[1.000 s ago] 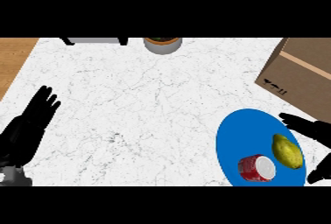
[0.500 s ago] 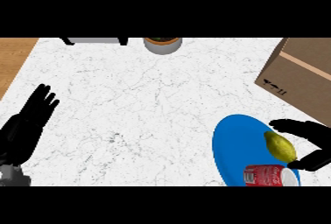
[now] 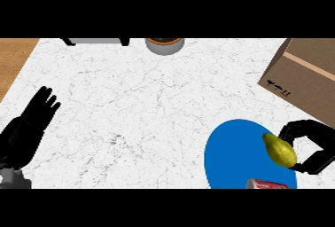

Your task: Pick the pear from the plate and place it in the cardboard box

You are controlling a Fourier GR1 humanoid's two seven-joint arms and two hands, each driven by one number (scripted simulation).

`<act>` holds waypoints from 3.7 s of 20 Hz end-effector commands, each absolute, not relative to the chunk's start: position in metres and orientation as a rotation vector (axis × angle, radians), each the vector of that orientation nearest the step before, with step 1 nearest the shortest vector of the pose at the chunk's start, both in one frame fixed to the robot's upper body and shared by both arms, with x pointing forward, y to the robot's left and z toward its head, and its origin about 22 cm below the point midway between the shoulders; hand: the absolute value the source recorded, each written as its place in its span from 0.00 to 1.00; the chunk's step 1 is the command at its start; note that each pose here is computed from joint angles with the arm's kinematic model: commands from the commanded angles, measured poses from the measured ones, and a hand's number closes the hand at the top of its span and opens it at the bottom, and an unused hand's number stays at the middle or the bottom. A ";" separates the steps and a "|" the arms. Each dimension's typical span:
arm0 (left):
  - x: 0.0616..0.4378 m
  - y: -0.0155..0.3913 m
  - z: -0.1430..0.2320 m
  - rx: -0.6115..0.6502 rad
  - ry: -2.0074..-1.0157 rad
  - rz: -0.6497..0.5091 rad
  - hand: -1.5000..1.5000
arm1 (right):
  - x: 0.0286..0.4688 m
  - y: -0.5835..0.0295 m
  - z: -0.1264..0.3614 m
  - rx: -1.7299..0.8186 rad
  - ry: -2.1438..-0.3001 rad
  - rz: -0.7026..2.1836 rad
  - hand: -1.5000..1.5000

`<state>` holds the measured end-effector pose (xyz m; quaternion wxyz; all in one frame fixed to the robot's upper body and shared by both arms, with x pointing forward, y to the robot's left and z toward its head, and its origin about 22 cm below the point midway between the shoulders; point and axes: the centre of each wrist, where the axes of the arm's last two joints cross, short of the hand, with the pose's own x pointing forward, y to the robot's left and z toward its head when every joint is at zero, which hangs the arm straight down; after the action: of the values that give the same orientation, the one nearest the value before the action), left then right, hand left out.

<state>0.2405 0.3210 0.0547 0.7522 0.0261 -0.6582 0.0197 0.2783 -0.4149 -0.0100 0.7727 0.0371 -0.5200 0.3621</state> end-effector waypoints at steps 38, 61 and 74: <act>0.248 0.317 0.065 0.049 -1.444 0.032 0.50 | 0.285 -0.355 0.270 -1.135 -1.595 0.854 1.00; 0.248 0.320 0.053 0.048 -1.459 0.039 0.50 | 0.370 -0.440 0.141 -1.064 -1.507 0.942 1.00; 0.255 0.328 0.060 0.033 -1.473 0.024 0.50 | 0.363 -0.468 0.091 -0.860 -1.395 0.897 0.00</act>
<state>0.2557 0.3161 0.0549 0.7462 0.0130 -0.6655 0.0114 0.3678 -0.4612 0.1055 0.5998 -0.3908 -0.5730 0.3990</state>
